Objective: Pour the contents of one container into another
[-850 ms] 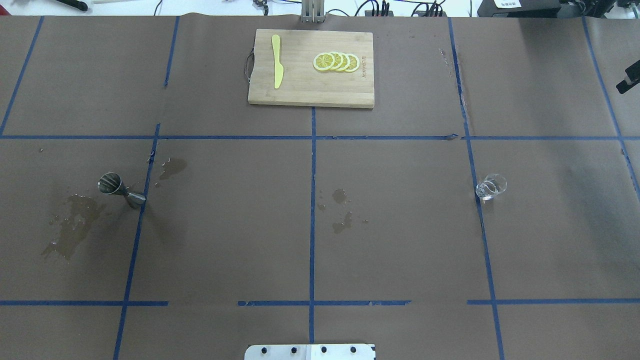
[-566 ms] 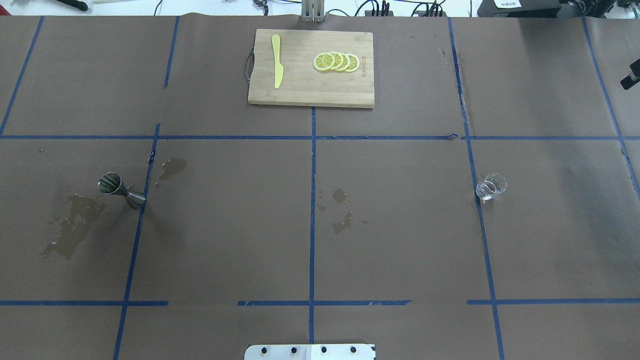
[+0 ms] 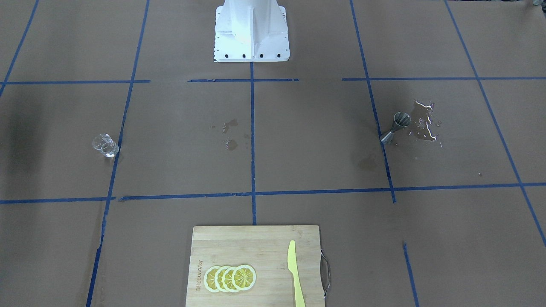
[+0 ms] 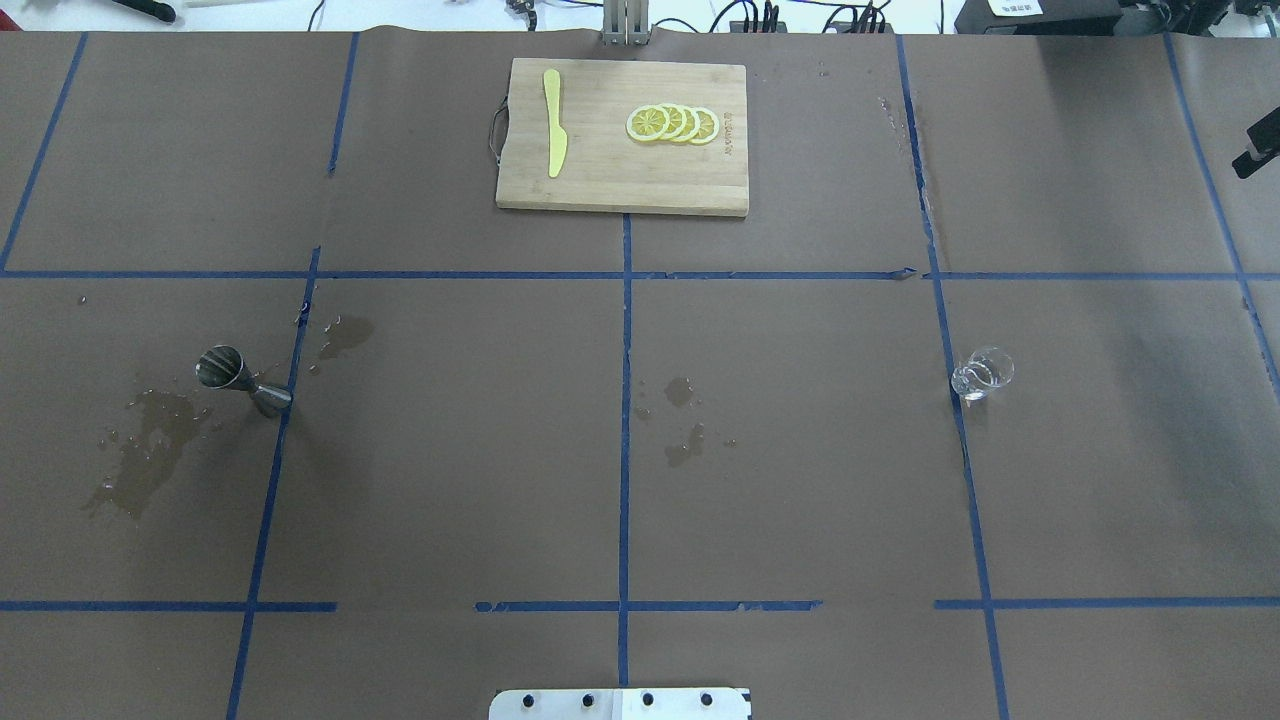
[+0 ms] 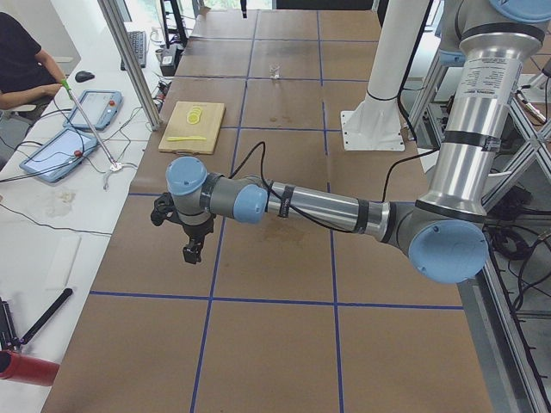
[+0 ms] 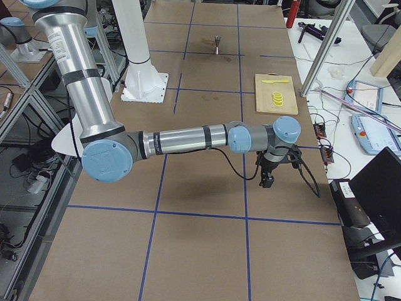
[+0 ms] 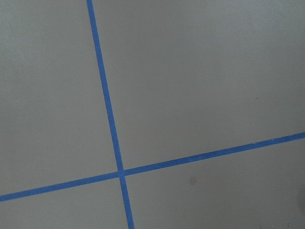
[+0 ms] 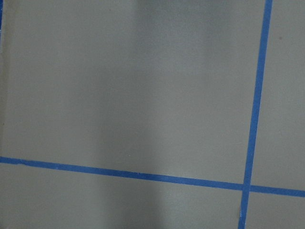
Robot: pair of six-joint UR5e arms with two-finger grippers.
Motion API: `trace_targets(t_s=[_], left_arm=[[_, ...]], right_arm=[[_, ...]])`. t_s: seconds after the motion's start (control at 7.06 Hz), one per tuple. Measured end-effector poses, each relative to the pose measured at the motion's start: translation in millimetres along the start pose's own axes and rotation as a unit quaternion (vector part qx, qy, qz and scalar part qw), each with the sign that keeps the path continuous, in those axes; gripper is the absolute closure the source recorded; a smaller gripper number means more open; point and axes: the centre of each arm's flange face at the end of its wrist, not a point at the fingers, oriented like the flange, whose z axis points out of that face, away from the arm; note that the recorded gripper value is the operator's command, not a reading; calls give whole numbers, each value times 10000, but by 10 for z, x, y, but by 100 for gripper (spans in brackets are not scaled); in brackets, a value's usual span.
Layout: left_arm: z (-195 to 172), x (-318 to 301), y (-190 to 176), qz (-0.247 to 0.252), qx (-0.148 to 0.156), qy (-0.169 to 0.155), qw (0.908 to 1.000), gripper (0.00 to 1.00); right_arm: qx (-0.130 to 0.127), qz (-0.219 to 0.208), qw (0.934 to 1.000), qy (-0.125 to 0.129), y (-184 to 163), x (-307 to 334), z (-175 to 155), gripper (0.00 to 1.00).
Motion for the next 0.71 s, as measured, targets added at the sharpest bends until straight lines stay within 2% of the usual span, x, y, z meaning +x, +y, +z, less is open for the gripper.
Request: trace_targets(t_s=[0.42,0.71], left_arm=[[2,206,-38,352,211,57,9991,0],[399,897,-25,948,353,283,9945,0]], right_arm=[[-27,17,10000,53,2,-86,58,0],[-98,37,9999,48,24,-83,138,0]])
